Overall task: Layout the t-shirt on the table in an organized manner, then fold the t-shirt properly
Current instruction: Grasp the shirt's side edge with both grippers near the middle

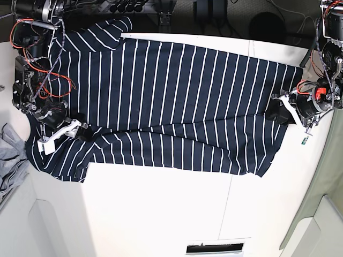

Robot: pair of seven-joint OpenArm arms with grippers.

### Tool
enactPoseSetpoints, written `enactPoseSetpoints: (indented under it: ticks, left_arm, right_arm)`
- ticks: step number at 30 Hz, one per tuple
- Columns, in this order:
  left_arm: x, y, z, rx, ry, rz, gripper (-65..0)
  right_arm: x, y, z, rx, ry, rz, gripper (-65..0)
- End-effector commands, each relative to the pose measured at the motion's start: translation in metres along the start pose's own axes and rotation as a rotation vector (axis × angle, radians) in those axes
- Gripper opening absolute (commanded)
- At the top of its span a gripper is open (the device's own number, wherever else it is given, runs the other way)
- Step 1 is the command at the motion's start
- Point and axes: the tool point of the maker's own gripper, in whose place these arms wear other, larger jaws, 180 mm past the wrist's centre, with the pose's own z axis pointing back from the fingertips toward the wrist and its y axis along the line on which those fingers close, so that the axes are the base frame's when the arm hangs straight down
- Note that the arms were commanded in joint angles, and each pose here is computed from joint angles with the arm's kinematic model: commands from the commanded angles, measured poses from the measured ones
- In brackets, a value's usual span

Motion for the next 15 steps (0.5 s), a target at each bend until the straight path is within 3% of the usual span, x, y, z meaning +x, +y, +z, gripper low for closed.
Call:
enactPoseSetpoints:
  ticks: [1, 7, 15]
  left_arm:
    - [0.022, 0.007, 0.004, 0.012, -0.062, -0.005, -30.6]
    - [0.04, 0.023, -0.018, 0.059, -0.088, 0.079, -30.6]
    - [0.028, 0.037, -0.035, 0.078, -0.017, 0.152, -30.6]
  right_arm:
    - [0.024, 0.002, 0.002, 0.01, -0.061, 0.015, -34.2]
    - [0.022, 0.0, 0.002, -0.001, -0.049, 0.03, -34.2]
    - [0.022, 0.001, 0.002, 0.0, -0.05, 0.03, -34.2]
